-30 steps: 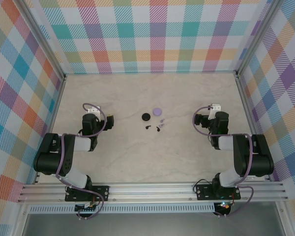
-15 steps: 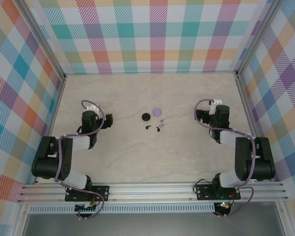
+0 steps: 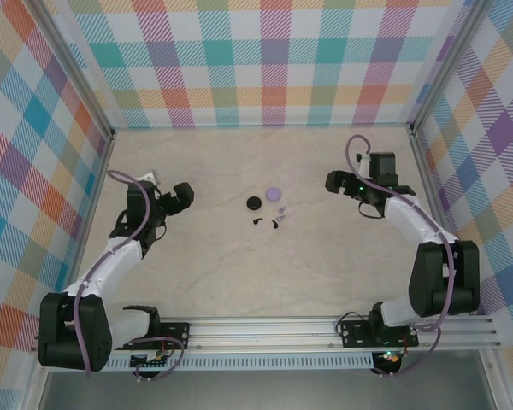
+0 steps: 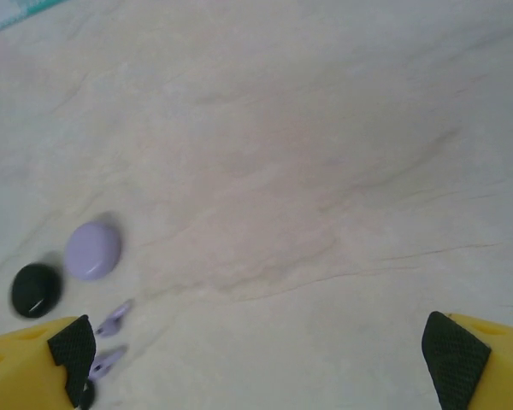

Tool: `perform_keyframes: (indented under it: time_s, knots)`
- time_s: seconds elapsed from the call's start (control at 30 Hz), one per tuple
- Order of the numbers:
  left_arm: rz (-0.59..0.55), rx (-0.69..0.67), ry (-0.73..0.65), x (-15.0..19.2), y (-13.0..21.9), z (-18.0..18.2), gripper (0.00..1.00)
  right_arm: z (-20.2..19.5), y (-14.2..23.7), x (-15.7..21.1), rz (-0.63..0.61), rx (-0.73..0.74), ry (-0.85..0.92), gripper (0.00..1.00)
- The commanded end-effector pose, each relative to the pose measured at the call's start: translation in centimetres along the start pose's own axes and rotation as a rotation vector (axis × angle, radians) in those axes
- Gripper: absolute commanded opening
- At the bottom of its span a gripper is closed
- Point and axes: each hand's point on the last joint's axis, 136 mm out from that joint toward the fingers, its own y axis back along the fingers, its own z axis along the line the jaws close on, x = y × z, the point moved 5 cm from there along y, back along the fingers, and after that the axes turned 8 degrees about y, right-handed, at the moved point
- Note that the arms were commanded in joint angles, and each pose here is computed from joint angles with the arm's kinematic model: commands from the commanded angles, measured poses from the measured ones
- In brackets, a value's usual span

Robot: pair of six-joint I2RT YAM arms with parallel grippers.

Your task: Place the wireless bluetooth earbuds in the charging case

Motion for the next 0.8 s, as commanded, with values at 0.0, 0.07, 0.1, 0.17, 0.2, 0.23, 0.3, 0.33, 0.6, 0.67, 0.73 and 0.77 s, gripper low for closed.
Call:
perform_keyframes:
  time_s: [0.0, 0.07, 0.1, 0.17, 0.2, 0.23, 0.3, 0.33, 0.6, 0.67, 0.73, 0.77]
  knots:
    - [0.191, 0.034, 0.125, 2.2, -0.2, -1.6, 1.0, 4.2, -1.0, 1.4, 0.171, -0.169, -0.01, 1.0]
    - [0.273, 0.052, 0.136, 3.3, -0.8, -2.7, 0.96, 6.3, -1.7, 1.4, 0.217, -0.235, 0.016, 1.0]
    - [0.3, 0.061, 0.137, 3.7, -1.0, -3.3, 0.95, 7.2, -2.1, 1.5, 0.234, -0.253, 0.031, 1.0]
    - [0.342, 0.052, 0.153, 4.8, -1.8, -4.0, 0.93, 9.1, -2.7, 1.6, 0.27, -0.296, 0.069, 1.0]
    - [0.355, 0.046, 0.164, 5.2, -2.1, -4.3, 0.93, 9.9, -3.0, 1.6, 0.285, -0.306, 0.079, 1.0]
    - [0.373, 0.044, 0.173, 5.7, -2.6, -4.6, 0.91, 10.7, -3.3, 1.6, 0.298, -0.322, 0.089, 0.99]
    - [0.406, 0.037, 0.176, 6.8, -3.4, -5.2, 0.88, 11.8, -3.9, 1.7, 0.325, -0.353, 0.092, 0.93]
    - [0.426, 0.033, 0.178, 7.4, -3.8, -5.5, 0.86, 12.3, -4.2, 1.6, 0.337, -0.367, 0.089, 0.89]
    - [0.497, 0.074, 0.206, 10.3, -6.7, -7.7, 0.76, 14.9, -7.5, 2.3, 0.493, -0.462, 0.04, 0.47]
    - [0.499, 0.083, 0.218, 10.7, -7.3, -7.9, 0.7, 15.2, -8.5, 2.3, 0.512, -0.446, 0.037, 0.41]
    - [0.501, 0.094, 0.235, 10.9, -8.0, -8.0, 0.65, 15.4, -9.3, 2.1, 0.518, -0.437, 0.028, 0.38]
    - [0.5, 0.104, 0.242, 11.0, -8.2, -8.1, 0.64, 15.5, -9.7, 2.2, 0.526, -0.43, 0.02, 0.37]
